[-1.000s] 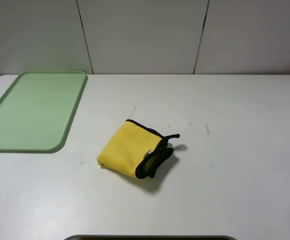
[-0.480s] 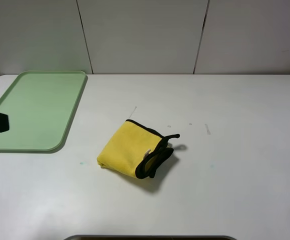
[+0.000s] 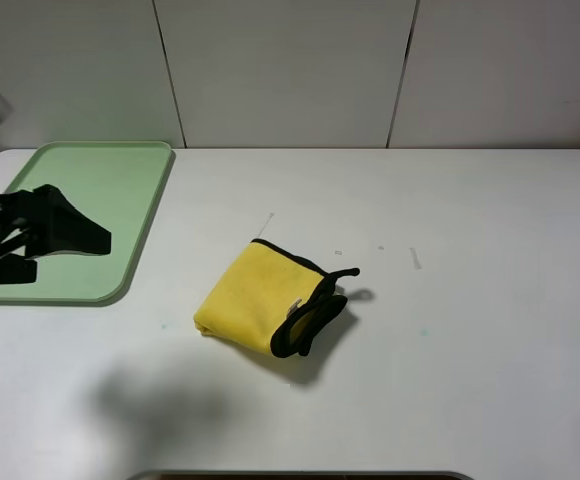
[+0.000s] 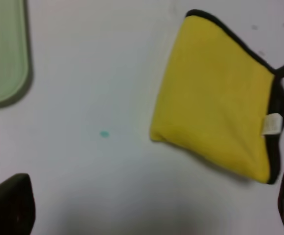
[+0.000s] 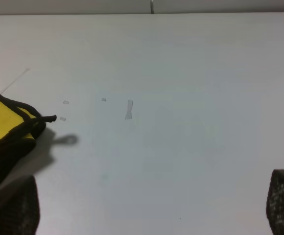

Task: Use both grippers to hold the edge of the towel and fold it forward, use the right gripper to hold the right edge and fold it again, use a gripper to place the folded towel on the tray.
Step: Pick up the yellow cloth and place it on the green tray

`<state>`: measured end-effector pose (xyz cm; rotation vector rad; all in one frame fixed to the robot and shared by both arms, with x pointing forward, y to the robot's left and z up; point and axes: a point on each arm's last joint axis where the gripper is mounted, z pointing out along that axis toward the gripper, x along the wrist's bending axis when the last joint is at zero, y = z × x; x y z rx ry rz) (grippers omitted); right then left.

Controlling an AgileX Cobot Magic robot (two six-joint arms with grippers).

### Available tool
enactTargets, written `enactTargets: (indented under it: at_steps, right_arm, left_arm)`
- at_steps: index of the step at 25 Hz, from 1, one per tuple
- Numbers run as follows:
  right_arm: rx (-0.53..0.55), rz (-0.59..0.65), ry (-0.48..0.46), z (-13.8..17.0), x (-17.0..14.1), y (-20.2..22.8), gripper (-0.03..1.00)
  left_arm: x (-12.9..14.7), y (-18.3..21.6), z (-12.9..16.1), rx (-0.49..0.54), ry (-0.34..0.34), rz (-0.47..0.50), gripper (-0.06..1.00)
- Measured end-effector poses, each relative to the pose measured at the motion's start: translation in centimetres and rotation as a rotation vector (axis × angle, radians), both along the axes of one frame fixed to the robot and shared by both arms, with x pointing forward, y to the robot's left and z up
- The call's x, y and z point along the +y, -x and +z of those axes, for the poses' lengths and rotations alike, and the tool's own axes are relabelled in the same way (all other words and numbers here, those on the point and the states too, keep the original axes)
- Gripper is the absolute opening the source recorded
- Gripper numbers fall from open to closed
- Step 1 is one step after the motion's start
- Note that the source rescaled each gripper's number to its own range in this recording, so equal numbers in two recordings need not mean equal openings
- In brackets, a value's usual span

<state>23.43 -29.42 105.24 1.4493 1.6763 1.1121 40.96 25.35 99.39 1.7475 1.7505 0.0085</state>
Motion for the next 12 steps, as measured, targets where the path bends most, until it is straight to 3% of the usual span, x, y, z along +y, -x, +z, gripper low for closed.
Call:
enactTargets:
  at_steps: [12]
  right_arm:
    - [0.0,0.0,0.0,0.0,0.0,0.0,1.0]
  left_arm:
    - [-3.1,-4.9,-5.1,0.129,-0.063,-0.101,1.0]
